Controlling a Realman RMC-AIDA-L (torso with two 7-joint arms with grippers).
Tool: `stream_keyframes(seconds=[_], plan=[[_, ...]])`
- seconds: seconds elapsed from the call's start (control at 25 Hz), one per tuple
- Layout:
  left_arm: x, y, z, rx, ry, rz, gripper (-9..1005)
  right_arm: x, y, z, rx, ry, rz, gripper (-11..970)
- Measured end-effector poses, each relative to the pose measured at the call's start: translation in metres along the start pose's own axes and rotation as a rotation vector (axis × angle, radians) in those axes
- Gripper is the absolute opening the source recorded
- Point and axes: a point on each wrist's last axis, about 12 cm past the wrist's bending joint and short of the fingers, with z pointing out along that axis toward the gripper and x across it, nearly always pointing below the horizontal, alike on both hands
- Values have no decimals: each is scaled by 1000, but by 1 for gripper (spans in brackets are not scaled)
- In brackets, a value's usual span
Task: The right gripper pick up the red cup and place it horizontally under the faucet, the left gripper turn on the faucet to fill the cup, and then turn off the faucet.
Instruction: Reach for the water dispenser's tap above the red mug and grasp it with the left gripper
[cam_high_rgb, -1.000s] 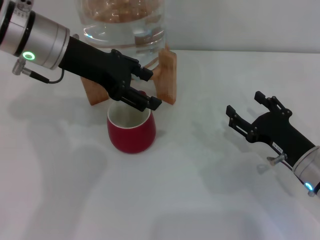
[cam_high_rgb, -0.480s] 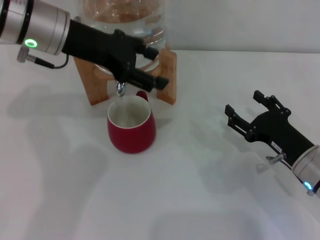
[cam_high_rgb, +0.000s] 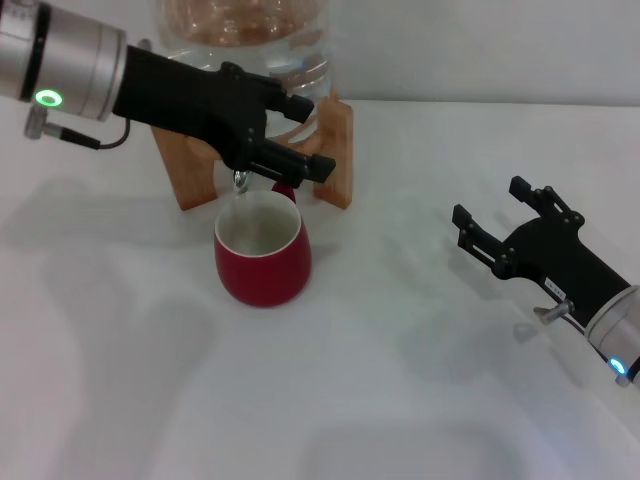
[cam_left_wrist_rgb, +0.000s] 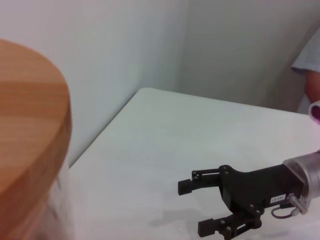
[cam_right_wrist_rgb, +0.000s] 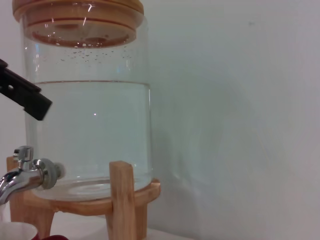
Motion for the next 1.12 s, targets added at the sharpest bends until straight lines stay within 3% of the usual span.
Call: stream_keyframes(seconds=[0.52, 1.12], plan=[[33, -13, -24, -38, -61, -65, 886, -1, 0, 4, -4, 4, -5, 832], [43, -16, -28, -43, -58, -91, 886, -1, 0, 4, -5, 4, -5, 832]])
